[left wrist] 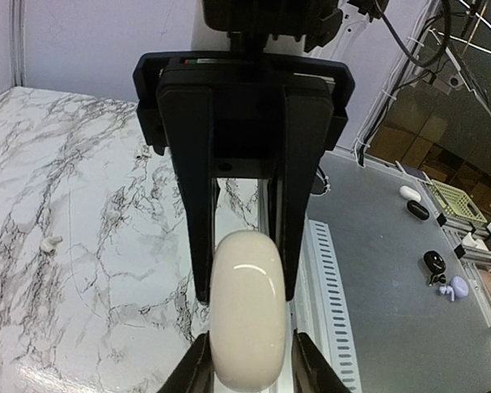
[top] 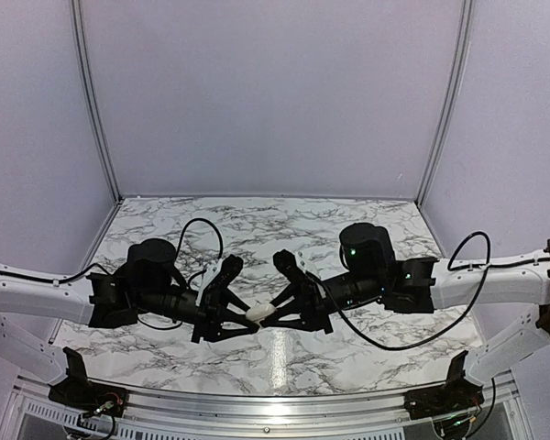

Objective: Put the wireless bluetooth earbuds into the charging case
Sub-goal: Pass from the right arm to the left

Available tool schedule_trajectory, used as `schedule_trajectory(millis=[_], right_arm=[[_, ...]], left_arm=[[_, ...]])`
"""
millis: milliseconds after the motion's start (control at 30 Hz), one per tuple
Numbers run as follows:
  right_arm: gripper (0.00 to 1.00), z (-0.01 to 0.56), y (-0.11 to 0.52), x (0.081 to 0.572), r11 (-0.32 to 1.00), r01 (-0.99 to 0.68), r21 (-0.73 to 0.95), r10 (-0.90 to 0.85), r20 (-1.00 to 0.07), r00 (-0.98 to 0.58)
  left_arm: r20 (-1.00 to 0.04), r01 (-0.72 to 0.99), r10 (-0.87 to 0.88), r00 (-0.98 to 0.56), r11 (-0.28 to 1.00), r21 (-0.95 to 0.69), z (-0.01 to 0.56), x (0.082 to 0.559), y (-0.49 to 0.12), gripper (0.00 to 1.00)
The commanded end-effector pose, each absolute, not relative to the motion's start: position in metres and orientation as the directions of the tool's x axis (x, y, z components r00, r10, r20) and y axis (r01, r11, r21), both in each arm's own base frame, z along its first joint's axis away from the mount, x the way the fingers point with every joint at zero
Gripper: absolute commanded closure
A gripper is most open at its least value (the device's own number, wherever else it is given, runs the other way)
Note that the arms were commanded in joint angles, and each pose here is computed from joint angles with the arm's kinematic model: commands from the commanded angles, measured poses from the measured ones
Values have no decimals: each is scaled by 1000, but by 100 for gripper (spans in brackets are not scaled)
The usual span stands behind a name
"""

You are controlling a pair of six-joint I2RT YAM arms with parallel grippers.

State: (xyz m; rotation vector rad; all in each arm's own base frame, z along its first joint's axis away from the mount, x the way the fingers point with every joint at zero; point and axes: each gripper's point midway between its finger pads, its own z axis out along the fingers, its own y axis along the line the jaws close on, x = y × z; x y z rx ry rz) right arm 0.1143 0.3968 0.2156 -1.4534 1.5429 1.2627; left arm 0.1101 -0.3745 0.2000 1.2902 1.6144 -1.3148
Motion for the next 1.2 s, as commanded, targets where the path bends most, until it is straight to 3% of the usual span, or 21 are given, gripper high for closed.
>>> schedule_trajectory(millis=[0,167,267,333,433,500,733,1167], right_arm=[[100,236,402,116,-97,-981,167,-300,-945,-131],[100,235,403,116,-96,-980,171,-307,-942,-135],[95,232,403,118,-86,-980,181,-313,-939,-146],[86,230,402,119,-80,-978,193,-319,-934,-159],[63,225,399,121,-75,-974,214,-326,-928,-178],[57,223,397,121,-74,-973,219,-328,-927,-184],[59,223,396,119,-95,-969,227,-321,-929,-186],[77,222,401,113,-145,-957,252,-323,-926,-195]], left_arm=[[-929,964,273,-251,-20,-267,209,110,-380,72],[-932,966,269,-242,-18,-256,211,110,-379,79],[-933,966,268,-242,-19,-256,212,109,-379,85],[-935,967,262,-239,-23,-253,214,108,-378,88],[-939,969,254,-233,-16,-245,217,109,-376,91],[-940,970,249,-231,-15,-242,218,109,-375,92],[-939,969,252,-234,-18,-246,218,110,-377,92],[-946,972,232,-226,-9,-235,224,112,-378,92]])
